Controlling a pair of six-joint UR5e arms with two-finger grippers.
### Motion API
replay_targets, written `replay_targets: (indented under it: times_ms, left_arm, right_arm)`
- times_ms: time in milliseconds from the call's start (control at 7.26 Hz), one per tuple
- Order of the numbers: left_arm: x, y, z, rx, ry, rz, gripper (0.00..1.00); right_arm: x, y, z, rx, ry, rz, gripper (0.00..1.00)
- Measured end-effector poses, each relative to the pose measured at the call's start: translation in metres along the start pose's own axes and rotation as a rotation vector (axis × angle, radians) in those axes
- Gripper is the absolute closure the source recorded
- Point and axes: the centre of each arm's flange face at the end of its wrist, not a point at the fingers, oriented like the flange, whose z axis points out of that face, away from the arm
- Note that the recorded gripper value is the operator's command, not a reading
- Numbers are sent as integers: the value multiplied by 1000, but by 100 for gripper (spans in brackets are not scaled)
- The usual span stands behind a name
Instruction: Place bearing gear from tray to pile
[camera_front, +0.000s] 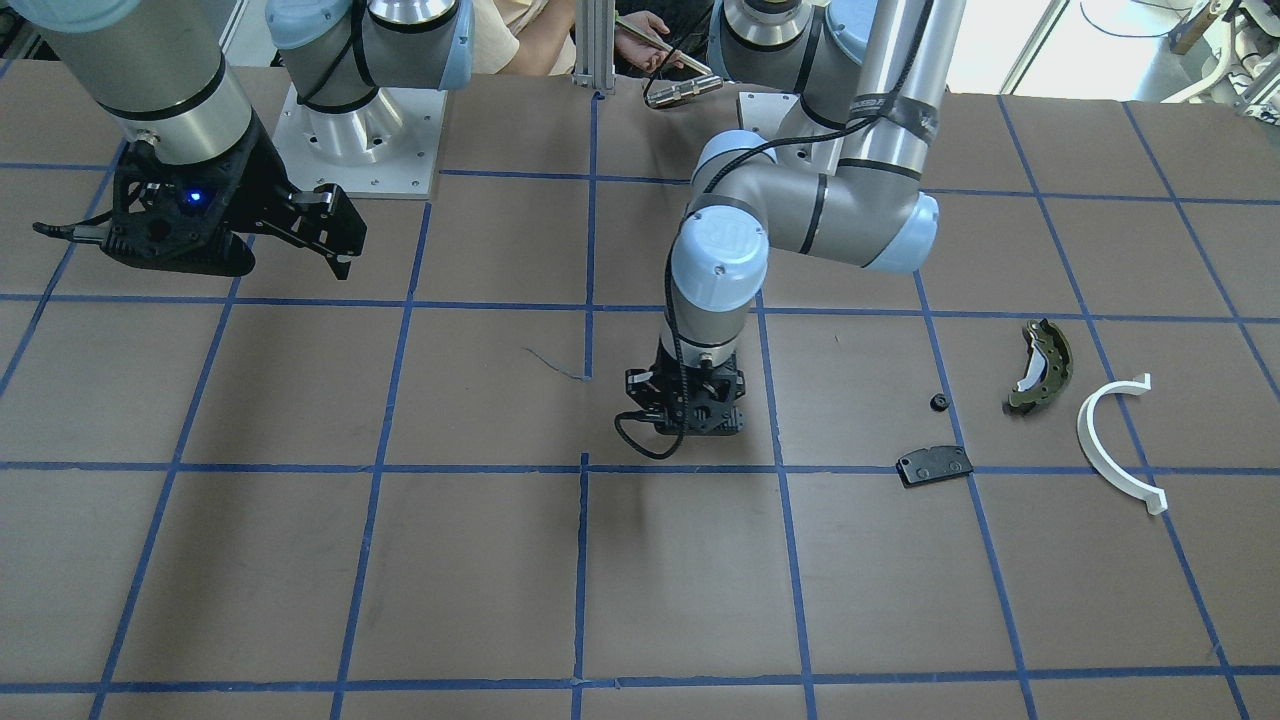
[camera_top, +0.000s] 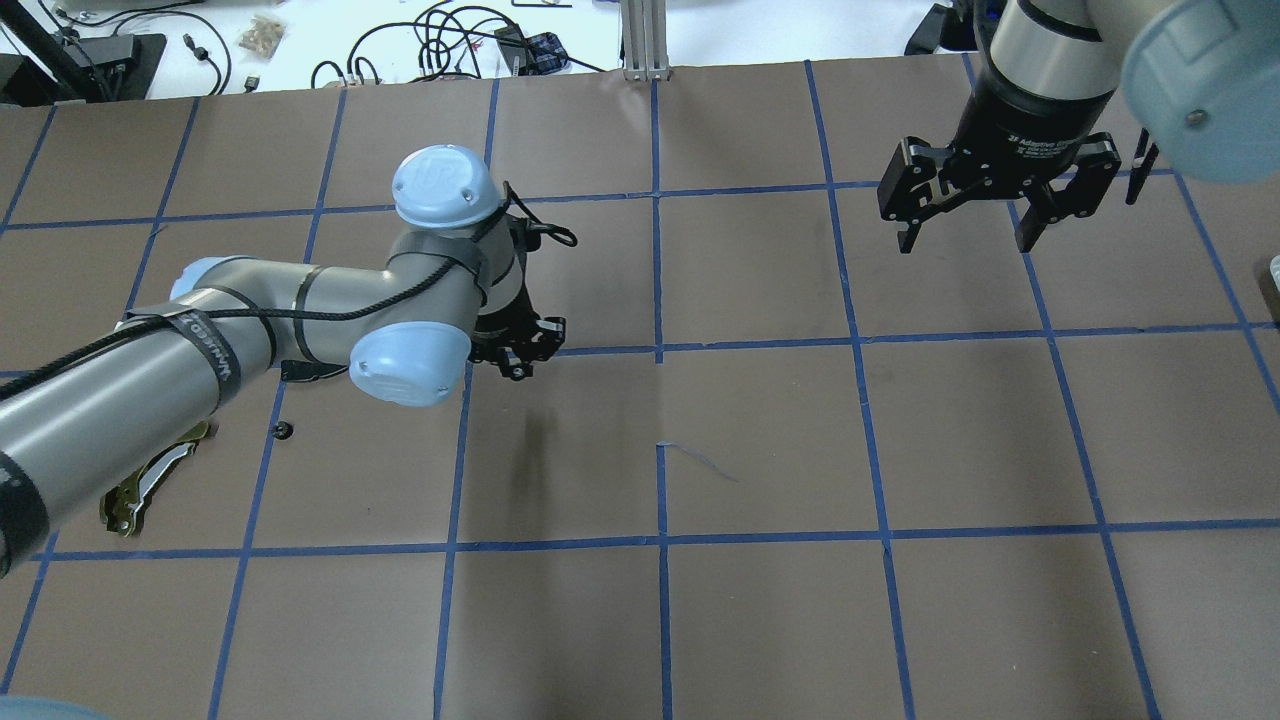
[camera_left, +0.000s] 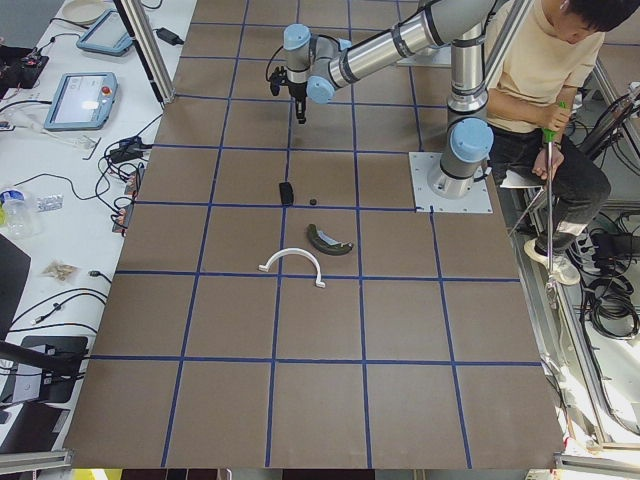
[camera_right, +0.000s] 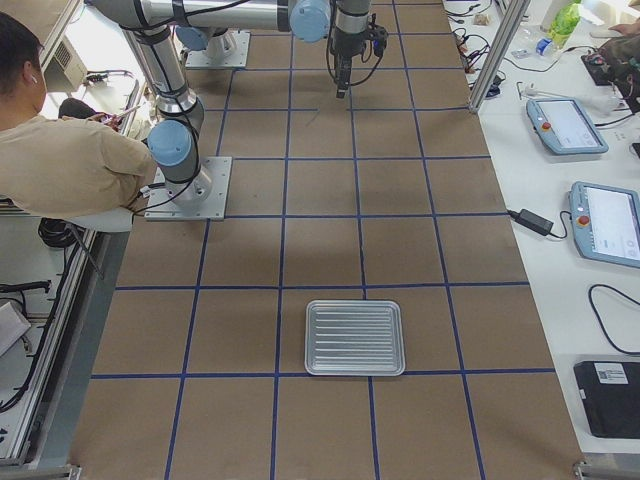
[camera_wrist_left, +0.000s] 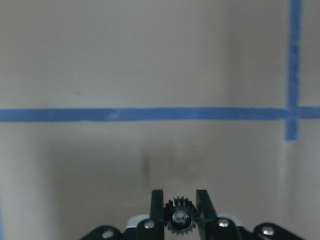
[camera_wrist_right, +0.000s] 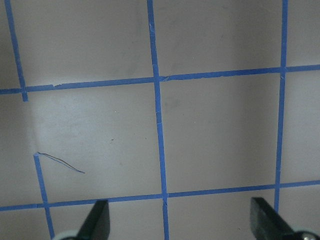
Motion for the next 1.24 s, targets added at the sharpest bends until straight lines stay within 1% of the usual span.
replay_targets:
  times_ms: [276, 413, 551, 689, 964, 1102, 1240]
  left_arm:
    - [-87, -9, -9, -27, -70, 78, 100]
    - [-132, -9, -7, -44, -81, 131, 100]
    - [-175, -7, -1, -60, -78, 168, 100]
    - [-210, -6, 5, -71, -73, 177, 100]
    - [-252, -3, 17, -83, -62, 179, 100]
    - [-269, 0, 24, -90, -54, 181, 97]
    - [-281, 3, 30, -96, -48, 178, 97]
  right_arm:
    - [0, 3, -5, 10, -6, 5, 0]
    - [0, 4, -6, 11, -7, 9, 0]
    - [0, 4, -6, 12, -6, 9, 0]
    - [0, 4, -6, 14, -5, 8, 0]
    - [-1, 5, -6, 16, -4, 8, 0]
    - [-1, 5, -7, 16, -4, 8, 0]
    - [-2, 5, -7, 20, -4, 7, 0]
